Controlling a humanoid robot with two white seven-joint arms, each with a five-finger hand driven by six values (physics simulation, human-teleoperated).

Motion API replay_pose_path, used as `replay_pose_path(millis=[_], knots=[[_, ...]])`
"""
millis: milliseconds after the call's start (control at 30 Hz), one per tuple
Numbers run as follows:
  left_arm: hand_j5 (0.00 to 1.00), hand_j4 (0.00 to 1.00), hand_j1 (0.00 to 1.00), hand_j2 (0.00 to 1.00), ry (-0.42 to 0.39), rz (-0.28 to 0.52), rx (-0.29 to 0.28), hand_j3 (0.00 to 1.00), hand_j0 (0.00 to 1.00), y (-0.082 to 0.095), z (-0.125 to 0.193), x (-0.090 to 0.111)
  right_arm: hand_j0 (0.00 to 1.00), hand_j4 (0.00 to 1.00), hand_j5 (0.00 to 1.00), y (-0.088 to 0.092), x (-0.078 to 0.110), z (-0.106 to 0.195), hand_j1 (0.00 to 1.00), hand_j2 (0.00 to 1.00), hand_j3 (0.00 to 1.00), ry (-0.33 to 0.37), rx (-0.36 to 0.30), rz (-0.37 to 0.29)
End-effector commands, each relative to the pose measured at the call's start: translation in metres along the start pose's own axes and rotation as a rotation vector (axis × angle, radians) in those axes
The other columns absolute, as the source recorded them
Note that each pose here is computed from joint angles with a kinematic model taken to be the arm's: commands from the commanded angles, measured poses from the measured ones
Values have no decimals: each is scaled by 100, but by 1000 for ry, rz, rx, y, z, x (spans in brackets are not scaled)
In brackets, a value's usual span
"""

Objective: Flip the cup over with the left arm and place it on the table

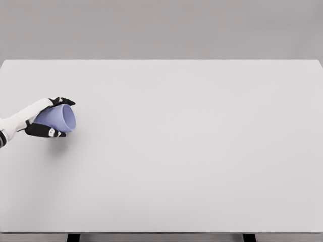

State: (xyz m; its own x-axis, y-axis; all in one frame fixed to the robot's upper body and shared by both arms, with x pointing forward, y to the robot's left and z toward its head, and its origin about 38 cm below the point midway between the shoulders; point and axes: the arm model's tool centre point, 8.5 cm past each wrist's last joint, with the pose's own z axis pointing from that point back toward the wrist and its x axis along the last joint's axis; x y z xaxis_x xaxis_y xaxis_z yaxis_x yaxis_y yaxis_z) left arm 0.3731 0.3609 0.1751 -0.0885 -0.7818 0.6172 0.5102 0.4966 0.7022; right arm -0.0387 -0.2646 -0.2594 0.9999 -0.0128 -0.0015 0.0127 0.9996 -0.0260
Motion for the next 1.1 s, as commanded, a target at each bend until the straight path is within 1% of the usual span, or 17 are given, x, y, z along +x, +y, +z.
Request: replay_pose_path(millis=[0,33,167,300,433,600,700,733,767,867,933,1067], knots=[[79,79,79,79,-20,36,7,79,79,0,-2,3,100,100,100,0,0,0,100,100,100,0,0,0],[80,80,80,80,-36,55,21,80,80,3,-3,6,100,100,100,0,0,0,100,100,100,0,0,0],[80,80,80,80,-92,128,61,80,80,0,-13,17,100,100,100,0,0,0,100,100,100,0,0,0],[80,80,80,80,-131,193,107,80,80,5,-18,23,100,100,100,0,0,0,100,100,100,0,0,0],[81,81,81,81,-177,258,136,81,81,2,-24,32,100,100,100,0,0,0,100,100,100,0,0,0],[81,81,81,81,-215,339,175,81,81,-3,-31,37,100,100,100,0,0,0,100,100,100,0,0,0],[81,81,81,81,-222,385,181,81,81,-9,-37,37,100,100,100,0,0,0,100,100,100,0,0,0],[81,81,81,81,-231,410,192,81,81,-8,-37,37,100,100,100,0,0,0,100,100,100,0,0,0],[81,81,81,81,-235,425,192,81,81,-10,-39,37,100,100,100,0,0,0,100,100,100,0,0,0],[82,82,82,82,-249,451,197,82,82,-12,-41,39,100,100,100,0,0,0,100,100,100,0,0,0],[82,82,82,82,-246,464,202,82,82,-15,-40,37,100,100,100,0,0,0,100,100,100,0,0,0],[82,82,82,82,-258,519,216,82,82,-21,-43,36,100,100,100,0,0,0,100,100,100,0,0,0]])
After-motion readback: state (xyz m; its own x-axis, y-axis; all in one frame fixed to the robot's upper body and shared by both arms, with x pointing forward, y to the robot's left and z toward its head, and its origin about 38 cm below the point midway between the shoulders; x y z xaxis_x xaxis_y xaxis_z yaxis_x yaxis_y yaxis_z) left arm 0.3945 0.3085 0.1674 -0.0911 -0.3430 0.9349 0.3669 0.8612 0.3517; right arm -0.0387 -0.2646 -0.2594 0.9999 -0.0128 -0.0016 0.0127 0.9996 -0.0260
